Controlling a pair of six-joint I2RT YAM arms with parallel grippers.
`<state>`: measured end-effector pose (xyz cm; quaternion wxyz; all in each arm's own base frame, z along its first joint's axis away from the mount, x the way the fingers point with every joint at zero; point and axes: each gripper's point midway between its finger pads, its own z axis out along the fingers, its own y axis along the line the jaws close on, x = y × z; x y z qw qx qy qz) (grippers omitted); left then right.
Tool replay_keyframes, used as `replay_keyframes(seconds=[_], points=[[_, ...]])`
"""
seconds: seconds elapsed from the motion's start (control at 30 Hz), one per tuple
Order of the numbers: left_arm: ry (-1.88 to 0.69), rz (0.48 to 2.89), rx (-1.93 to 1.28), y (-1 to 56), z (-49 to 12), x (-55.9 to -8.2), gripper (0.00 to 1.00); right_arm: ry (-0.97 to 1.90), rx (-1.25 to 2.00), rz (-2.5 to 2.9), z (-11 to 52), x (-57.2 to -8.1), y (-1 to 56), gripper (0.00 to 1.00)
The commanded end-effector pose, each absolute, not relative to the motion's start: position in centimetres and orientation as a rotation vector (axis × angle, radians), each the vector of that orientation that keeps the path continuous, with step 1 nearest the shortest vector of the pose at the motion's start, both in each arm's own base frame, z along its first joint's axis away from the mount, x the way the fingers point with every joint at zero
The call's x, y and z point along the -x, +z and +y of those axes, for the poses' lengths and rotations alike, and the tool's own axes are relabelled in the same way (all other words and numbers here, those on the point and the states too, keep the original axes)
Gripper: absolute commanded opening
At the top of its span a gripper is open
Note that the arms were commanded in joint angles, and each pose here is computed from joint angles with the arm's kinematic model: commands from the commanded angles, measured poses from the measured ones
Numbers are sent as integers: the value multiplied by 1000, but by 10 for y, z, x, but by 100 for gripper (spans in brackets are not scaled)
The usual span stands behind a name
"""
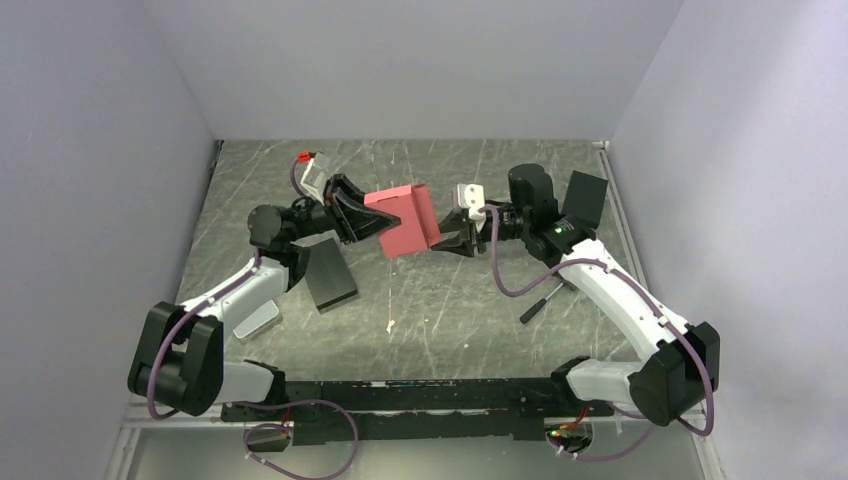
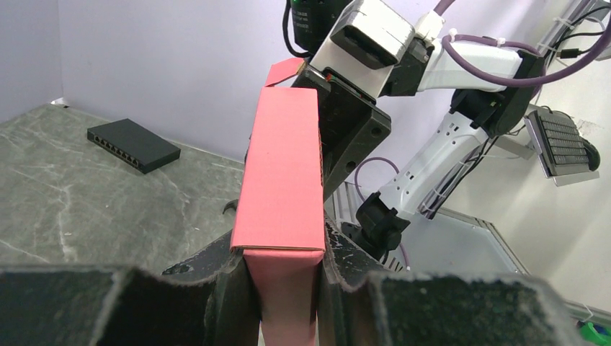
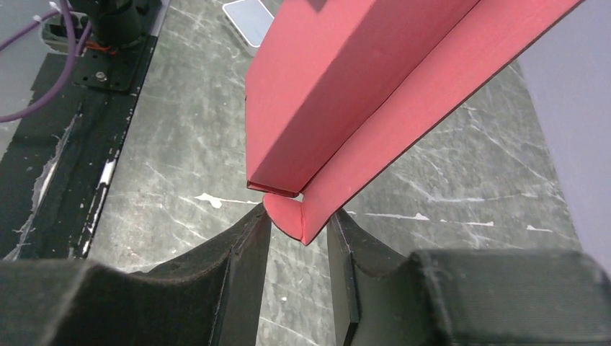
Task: Fold the paper box
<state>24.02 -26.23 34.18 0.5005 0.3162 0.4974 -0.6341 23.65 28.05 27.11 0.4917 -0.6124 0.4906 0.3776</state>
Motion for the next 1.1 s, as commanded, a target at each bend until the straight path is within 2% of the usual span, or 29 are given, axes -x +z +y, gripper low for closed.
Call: replay_keyframes(seconds=[0.0, 1.07], points=[[-1484, 1138, -769, 358, -259, -236, 4, 837, 1489, 1134, 281, -239, 289, 37], [-1432, 1211, -729, 349, -259, -251, 3, 727, 1501, 1166, 281, -243, 295, 35]])
